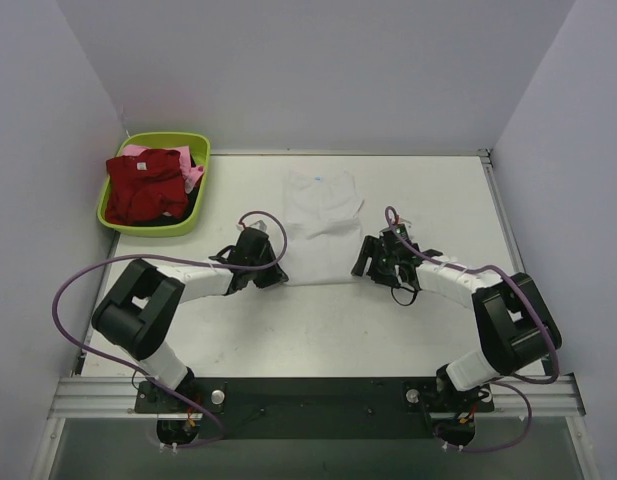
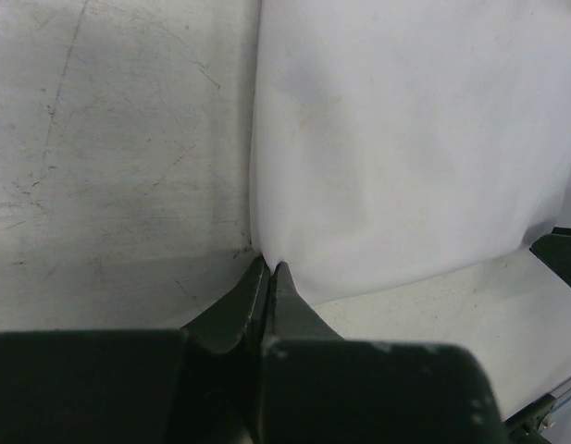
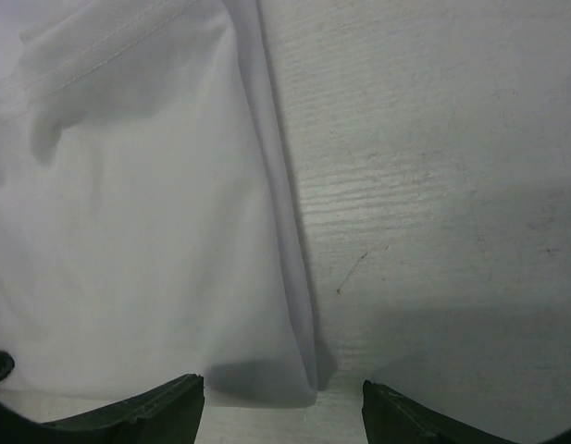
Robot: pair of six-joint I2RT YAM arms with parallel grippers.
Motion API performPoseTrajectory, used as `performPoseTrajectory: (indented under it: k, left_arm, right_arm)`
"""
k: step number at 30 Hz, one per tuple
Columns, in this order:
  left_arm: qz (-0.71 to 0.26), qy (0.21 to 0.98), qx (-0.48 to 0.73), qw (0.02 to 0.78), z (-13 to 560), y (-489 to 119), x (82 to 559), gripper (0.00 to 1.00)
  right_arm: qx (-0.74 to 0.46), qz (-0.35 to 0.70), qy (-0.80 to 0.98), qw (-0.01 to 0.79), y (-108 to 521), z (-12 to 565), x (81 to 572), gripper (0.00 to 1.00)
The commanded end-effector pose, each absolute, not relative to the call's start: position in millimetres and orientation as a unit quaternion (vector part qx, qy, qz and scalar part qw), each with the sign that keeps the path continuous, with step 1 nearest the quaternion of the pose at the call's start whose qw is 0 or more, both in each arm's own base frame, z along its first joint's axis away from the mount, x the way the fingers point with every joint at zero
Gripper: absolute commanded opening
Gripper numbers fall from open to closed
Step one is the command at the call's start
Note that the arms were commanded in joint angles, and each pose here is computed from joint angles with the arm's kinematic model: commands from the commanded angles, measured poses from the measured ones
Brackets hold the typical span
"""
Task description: Fold and stack the t-shirts
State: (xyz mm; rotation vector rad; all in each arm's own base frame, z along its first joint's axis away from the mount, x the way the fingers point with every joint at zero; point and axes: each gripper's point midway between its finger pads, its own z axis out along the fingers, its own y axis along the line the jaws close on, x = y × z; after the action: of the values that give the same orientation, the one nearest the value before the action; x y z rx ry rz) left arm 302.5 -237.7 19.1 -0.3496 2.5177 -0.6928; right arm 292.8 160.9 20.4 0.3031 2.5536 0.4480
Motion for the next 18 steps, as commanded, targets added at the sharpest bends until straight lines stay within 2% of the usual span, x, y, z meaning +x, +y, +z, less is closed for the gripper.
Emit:
performPoseTrajectory:
  k: [1,3,6,7,9,10,13,15,17,18]
  left_arm:
    - [-0.224,0.937,-0.127,0.238,5,-227,297,0.0]
    - [-0.224,0.937,-0.127,0.238,5,-225,297,0.0]
    - [-0.223,0.937,-0.129,0.236,4,-222,296,0.0]
    - [-0.222,0.937,-0.129,0.235,3,-221,294,0.0]
    - [-0.222,0.937,-0.131,0.236,2,-218,295,0.0]
    - [-0.221,0.937,-0.132,0.235,1,-217,294,0.0]
    - [-0.221,0.937,-0.137,0.234,1,-213,293,0.0]
    - [-0.22,0.937,-0.139,0.232,-1,-210,290,0.0]
    - [-0.221,0.938,-0.138,0.231,-1,-209,286,0.0]
    - [-0.225,0.936,-0.138,0.234,2,-209,285,0.0]
  right_arm:
    - [0.124,0.178,0.939,0.267,166,20,304,0.68]
    - [0.129,0.184,0.94,0.258,168,15,304,0.67]
    - [0.137,0.189,0.94,0.25,171,8,306,0.59]
    - [0.138,0.188,0.941,0.245,172,4,306,0.48]
    - [0.141,0.193,0.941,0.241,174,2,306,0.37]
    - [0.141,0.194,0.941,0.237,175,0,306,0.27]
    - [0.142,0.195,0.943,0.231,176,-3,303,0.14]
    - [0.143,0.194,0.944,0.227,174,-6,299,0.11]
    - [0.145,0.195,0.943,0.227,174,-5,297,0.0]
    - [0.144,0.193,0.944,0.223,173,-7,292,0.0]
